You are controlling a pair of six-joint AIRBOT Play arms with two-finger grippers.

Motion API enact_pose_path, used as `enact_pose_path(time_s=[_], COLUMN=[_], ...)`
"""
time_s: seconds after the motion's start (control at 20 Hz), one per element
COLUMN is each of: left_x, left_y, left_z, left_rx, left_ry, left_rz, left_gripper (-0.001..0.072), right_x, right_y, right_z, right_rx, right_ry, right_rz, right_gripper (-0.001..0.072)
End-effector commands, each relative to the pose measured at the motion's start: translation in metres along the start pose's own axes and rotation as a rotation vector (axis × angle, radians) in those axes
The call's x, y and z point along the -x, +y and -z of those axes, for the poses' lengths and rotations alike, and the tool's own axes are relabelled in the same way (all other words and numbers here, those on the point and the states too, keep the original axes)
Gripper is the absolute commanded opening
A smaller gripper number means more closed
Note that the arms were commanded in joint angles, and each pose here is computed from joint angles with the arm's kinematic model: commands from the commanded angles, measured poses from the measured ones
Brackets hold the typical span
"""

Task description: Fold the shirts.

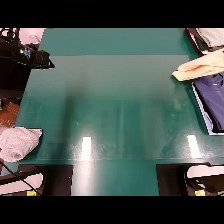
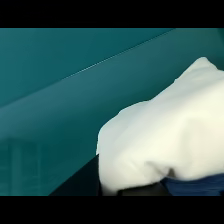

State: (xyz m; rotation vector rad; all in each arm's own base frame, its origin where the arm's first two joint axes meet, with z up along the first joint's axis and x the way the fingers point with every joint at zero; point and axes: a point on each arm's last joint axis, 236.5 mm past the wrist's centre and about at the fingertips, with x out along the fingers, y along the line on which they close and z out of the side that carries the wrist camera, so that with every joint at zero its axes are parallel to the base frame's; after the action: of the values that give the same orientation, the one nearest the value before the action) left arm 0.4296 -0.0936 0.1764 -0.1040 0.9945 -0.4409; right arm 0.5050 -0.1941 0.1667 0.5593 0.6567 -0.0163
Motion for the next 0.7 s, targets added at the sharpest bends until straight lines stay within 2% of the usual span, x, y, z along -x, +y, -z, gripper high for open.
enact_pose_path(time_s=[0.0,0.1,0.2,0.35,0.65], left_x=[0.000,0.000,0.000,0.000,0.000], left_y=[-0.004,-0.003,-0.004,-0.003,-0.004], left_z=[-0.001,-0.001,-0.001,-0.001,0.000], left_rx=[0.005,0.004,0.004,0.003,0.001], left_ry=[-0.003,-0.002,-0.002,-0.002,-0.001], left_rz=[0.015,0.014,0.015,0.014,0.015], left_gripper=[0.0025,0.0025,0.0024,0.0025,0.0025], right_x=[0.025,0.040,0.057,0.083,0.121], right_y=[-0.018,0.001,0.012,0.016,-0.017], right_z=[-0.022,-0.038,-0.048,-0.053,-0.017], right_rx=[-0.028,-0.050,-0.021,0.060,0.123], right_ry=[-0.087,-0.152,-0.199,-0.226,-0.087], right_rz=[-0.025,-0.109,-0.098,-0.011,0.259], right_gripper=[0.0014,0.0014,0.0014,0.0014,0.0015])
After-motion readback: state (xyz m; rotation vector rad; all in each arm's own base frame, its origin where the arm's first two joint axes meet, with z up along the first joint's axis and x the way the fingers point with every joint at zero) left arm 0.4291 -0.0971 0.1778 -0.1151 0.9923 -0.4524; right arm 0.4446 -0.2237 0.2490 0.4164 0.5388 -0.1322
